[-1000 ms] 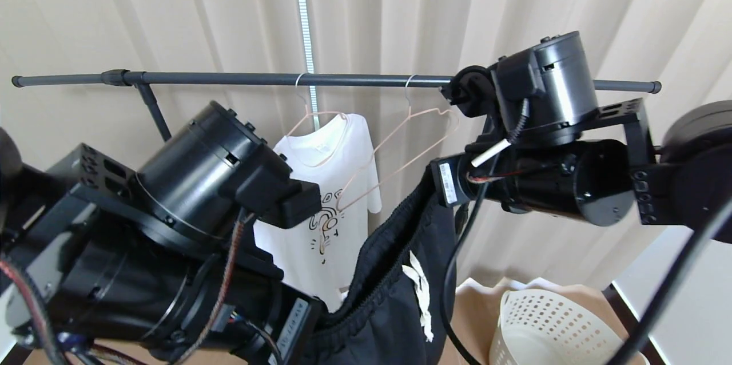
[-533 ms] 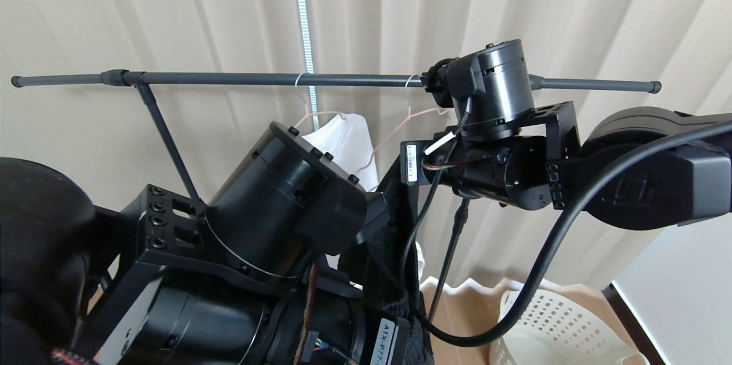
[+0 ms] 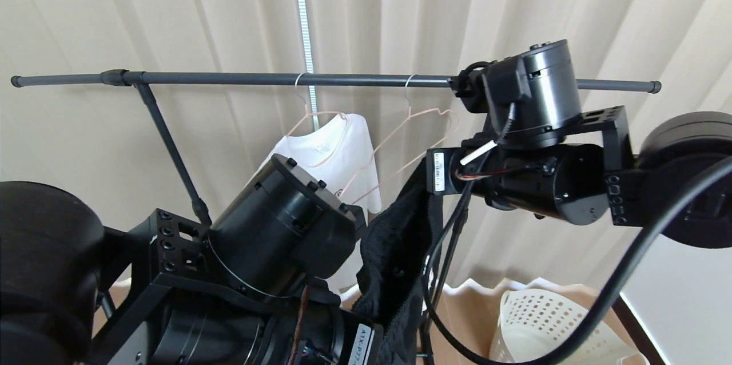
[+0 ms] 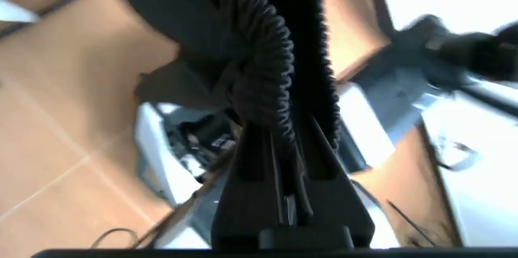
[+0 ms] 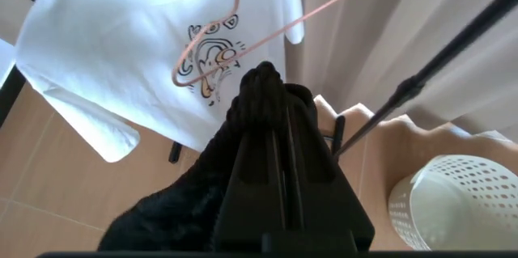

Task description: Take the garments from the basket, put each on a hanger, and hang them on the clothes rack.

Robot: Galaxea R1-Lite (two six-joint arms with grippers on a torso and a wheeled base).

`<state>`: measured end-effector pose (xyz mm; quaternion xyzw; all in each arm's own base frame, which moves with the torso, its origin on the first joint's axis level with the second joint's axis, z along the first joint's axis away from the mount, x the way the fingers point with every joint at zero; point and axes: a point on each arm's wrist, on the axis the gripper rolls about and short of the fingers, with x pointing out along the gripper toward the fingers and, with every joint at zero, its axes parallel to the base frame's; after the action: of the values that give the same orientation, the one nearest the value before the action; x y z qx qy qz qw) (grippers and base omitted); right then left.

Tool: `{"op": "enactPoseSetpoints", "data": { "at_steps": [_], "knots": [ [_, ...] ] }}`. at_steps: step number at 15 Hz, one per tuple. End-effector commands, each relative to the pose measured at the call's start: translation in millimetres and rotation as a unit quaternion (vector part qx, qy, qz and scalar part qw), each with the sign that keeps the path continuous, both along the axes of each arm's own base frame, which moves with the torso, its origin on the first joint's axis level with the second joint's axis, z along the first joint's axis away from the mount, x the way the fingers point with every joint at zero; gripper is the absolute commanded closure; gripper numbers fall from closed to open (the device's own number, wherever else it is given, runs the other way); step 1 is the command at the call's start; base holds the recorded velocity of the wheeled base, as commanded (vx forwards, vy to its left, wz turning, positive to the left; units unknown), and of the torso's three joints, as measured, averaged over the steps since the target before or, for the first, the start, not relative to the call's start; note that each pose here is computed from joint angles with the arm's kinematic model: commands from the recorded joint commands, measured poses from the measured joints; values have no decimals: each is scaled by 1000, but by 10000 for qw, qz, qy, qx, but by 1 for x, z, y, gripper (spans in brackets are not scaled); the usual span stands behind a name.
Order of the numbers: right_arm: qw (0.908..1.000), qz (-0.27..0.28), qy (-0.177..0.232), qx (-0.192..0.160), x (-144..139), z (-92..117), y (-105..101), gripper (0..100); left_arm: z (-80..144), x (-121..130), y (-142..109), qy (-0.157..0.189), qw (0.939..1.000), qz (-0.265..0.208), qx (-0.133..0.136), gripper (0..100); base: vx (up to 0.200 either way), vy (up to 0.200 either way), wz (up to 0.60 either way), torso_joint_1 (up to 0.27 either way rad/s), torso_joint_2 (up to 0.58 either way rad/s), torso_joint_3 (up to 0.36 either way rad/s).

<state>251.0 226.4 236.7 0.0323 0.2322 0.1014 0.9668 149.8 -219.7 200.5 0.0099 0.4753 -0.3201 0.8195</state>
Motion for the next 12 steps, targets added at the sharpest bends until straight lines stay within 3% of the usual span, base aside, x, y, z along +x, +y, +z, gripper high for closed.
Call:
{"op": "enactPoseSetpoints", "data": {
  "at_steps": [1,3,6,12],
  "knots": [
    [9994,-262,-181,133,-27,20,-45,100,-1,17,6,-170,9995,248,108,100,0,0,0,0,0,0],
    [9994,-345,-45,-6,-40,6,-64,100,2,40,7,-414,9983,392,76,100,0,0,0,0,0,0],
    [9986,-372,-336,-171,-32,8,-66,100,-3,61,2,-615,9973,367,144,100,0,0,0,0,0,0],
    [9976,-404,-528,-167,-24,10,-66,100,-3,70,-4,-752,9966,315,144,100,0,0,0,0,0,0]
  ]
}}
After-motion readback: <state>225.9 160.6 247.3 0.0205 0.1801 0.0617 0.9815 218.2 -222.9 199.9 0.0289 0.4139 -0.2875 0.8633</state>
